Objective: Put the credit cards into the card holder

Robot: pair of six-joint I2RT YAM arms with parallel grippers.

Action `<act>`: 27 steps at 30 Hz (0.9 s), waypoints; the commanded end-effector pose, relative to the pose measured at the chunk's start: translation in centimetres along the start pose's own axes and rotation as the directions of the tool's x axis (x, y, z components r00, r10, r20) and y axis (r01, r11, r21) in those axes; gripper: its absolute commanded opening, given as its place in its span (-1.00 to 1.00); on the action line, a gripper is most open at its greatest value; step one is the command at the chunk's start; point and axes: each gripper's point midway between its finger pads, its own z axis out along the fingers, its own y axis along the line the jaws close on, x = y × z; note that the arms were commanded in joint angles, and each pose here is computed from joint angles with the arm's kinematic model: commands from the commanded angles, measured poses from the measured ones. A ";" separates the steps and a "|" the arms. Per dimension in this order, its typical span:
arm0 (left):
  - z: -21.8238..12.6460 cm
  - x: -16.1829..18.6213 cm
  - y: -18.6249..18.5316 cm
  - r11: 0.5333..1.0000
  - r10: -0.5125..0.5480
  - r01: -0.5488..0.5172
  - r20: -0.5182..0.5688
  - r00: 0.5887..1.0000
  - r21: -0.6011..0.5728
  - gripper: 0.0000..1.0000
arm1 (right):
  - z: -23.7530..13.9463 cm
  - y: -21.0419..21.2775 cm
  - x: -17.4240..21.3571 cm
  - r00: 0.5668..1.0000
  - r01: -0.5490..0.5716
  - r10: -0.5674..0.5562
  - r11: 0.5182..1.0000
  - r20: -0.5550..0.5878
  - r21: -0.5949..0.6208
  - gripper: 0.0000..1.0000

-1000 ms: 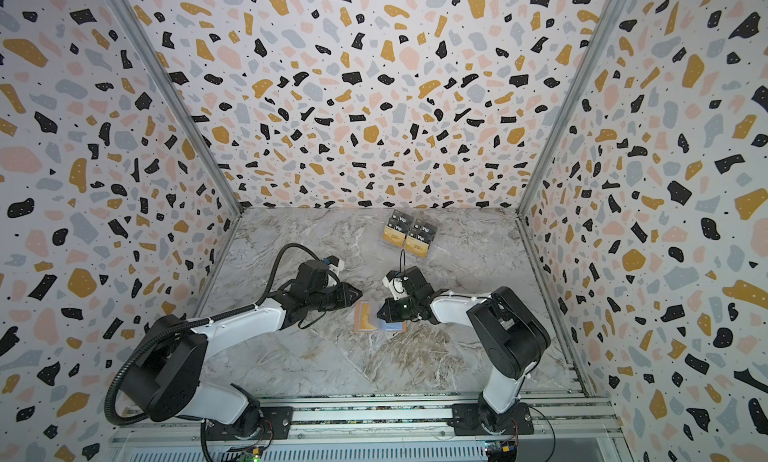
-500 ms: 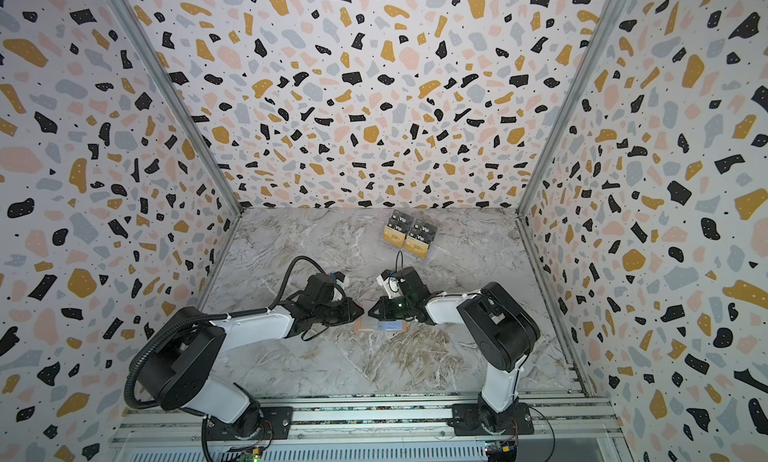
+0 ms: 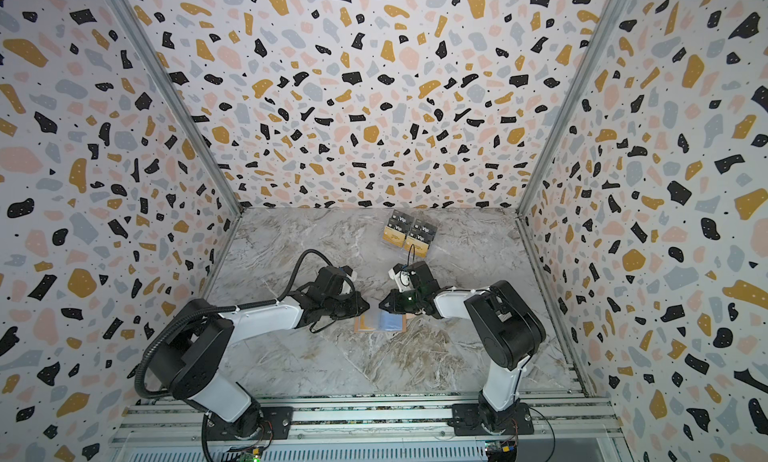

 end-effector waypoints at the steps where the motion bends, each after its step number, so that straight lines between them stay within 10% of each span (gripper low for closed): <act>1: -1.9 -1.8 -1.0 0.998 0.042 -0.040 0.061 0.997 -0.039 -0.66 | -0.7 1.1 -0.5 0.999 0.046 -0.046 0.999 0.002 -0.003 -0.83; 13: 0.1 -0.6 -3.0 0.994 0.000 -0.001 0.012 1.000 0.108 -0.67 | 1.4 2.3 0.8 0.999 0.020 -0.023 0.995 -0.034 -0.094 -0.83; 27: 3.3 3.3 2.3 1.000 -0.011 0.009 -0.107 0.994 -0.026 -0.71 | -2.7 -0.3 -3.2 0.997 0.054 -0.056 0.998 0.058 0.032 -0.59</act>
